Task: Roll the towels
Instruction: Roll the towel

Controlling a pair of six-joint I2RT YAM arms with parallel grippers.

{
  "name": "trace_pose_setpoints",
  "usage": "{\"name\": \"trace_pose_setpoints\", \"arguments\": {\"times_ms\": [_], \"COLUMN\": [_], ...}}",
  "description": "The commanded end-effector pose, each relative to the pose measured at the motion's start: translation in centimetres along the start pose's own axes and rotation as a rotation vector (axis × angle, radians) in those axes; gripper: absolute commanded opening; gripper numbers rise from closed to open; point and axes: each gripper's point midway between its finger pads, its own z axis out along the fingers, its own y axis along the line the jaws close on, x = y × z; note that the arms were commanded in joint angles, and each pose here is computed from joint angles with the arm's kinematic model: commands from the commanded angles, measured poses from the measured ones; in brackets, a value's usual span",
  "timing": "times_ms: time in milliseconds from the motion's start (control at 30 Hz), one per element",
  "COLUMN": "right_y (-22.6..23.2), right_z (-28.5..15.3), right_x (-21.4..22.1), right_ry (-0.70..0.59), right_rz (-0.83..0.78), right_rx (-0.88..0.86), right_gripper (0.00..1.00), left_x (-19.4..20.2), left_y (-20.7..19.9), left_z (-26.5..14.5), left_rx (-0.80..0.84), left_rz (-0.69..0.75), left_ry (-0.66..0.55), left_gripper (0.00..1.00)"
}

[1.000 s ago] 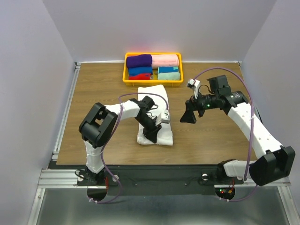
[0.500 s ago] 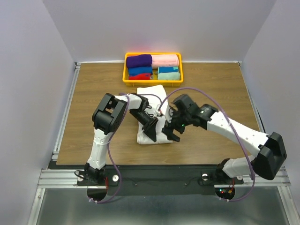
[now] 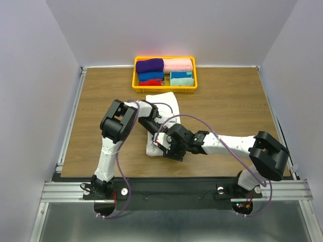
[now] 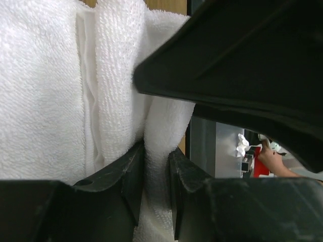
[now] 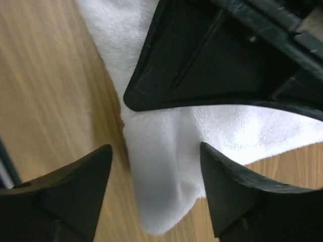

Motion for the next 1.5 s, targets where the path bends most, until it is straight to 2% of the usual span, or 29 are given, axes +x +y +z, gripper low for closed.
{"name": "trace_pose_setpoints", "arguments": {"times_ms": [0, 100, 167, 200, 233, 433, 533, 700, 767, 800, 833, 867, 900, 1000, 1033, 1067, 1100, 1133, 1167, 1233, 1267, 1333, 1467], "right_y": [-0.7, 0.7, 2.0, 2.3, 3.3, 4.0, 4.2, 4.0, 4.1, 3.7, 3.9, 3.6, 3.5, 3.3, 3.6, 3.1, 3.2, 2.9, 3.1, 2.9, 2.8, 2.8, 2.7], "right_z": [1.6, 2.1, 1.7, 1.5, 1.2, -0.4, -1.1, -1.4, -1.1, -1.1, -0.8, -0.7, -0.6, -0.2, 0.1, 0.3, 0.2, 0.6, 0.7, 0.7, 0.9, 0.9, 1.2], "right_x": [-0.6, 0.4, 1.1, 1.1, 1.6, 2.6, 2.4, 2.2, 2.0, 2.1, 1.9, 2.0, 1.9, 2.0, 2.5, 2.2, 2.3, 2.3, 2.6, 2.4, 2.4, 2.4, 2.7], "right_ry": [-0.047, -0.037, -0.045, -0.048, -0.035, -0.001, -0.003, -0.002, 0.008, 0.009, 0.016, 0.014, 0.016, 0.024, 0.053, 0.046, 0.060, 0.061, 0.086, 0.095, 0.093, 0.101, 0.123], "right_rz": [-0.022, 0.007, 0.042, 0.058, 0.080, 0.219, 0.292, 0.441, 0.504, 0.536, 0.569, 0.600, 0.625, 0.700, 0.735, 0.731, 0.750, 0.750, 0.776, 0.801, 0.817, 0.838, 0.868], "right_rx": [0.047, -0.014, -0.084, -0.108, -0.170, -0.361, -0.439, -0.569, -0.634, -0.649, -0.694, -0.707, -0.728, -0.805, -0.835, -0.840, -0.855, -0.856, -0.876, -0.895, -0.909, -0.928, -0.952], "right_gripper": [0.62, 0.38, 0.21, 0.08, 0.01, 0.01, 0.01, 0.01, 0.01, 0.01, 0.01, 0.01, 0.01, 0.01, 0.00, 0.01, 0.01, 0.01, 0.00, 0.01, 0.01, 0.01, 0.01], "left_x": [2.4, 1.7, 1.3, 1.2, 1.4, 0.7, -0.1, -1.2, -1.1, -1.6, -1.1, -1.7, -2.3, -1.3, -0.7, -0.8, -0.2, -0.5, 0.0, 0.3, 1.1, 0.8, 1.5], "left_y": [3.5, 3.0, 2.1, 1.7, 1.4, -0.4, 0.0, 0.0, -0.1, -1.7, -1.1, -3.2, -3.4, -5.6, -5.3, -6.9, -6.5, -7.3, -7.6, -7.3, -7.0, -7.2, -6.5], "left_z": [-0.6, -1.2, -1.7, -1.9, -2.2, -5.2, -8.4, -16.8, -18.1, -19.0, -19.2, -19.8, -19.9, -17.4, -14.8, -14.4, -12.1, -12.9, -10.8, -10.0, -8.4, -7.0, -3.7], "left_rx": [-0.100, -0.105, -0.114, -0.118, -0.118, -0.214, -0.310, -0.520, -0.603, -0.671, -0.742, -0.813, -0.884, -0.978, -0.991, -1.035, -1.047, -1.094, -1.080, -1.127, -1.123, -1.118, -1.073], "left_rz": [0.044, 0.068, 0.094, 0.102, 0.108, 0.179, 0.200, 0.216, 0.255, 0.328, 0.346, 0.429, 0.496, 0.636, 0.705, 0.797, 0.872, 0.892, 0.980, 1.037, 1.087, 1.155, 1.247], "left_ry": [0.104, 0.081, 0.062, 0.055, 0.047, -0.003, -0.044, -0.201, -0.220, -0.233, -0.226, -0.245, -0.228, -0.175, -0.108, -0.116, -0.071, -0.088, -0.078, -0.038, 0.015, 0.026, 0.120], "left_gripper": [0.37, 0.39, 0.46, 0.49, 0.55, 0.64, 0.66, 0.72, 0.74, 0.74, 0.75, 0.76, 0.76, 0.77, 0.78, 0.78, 0.82, 0.82, 0.84, 0.86, 0.86, 0.87, 0.88]}}
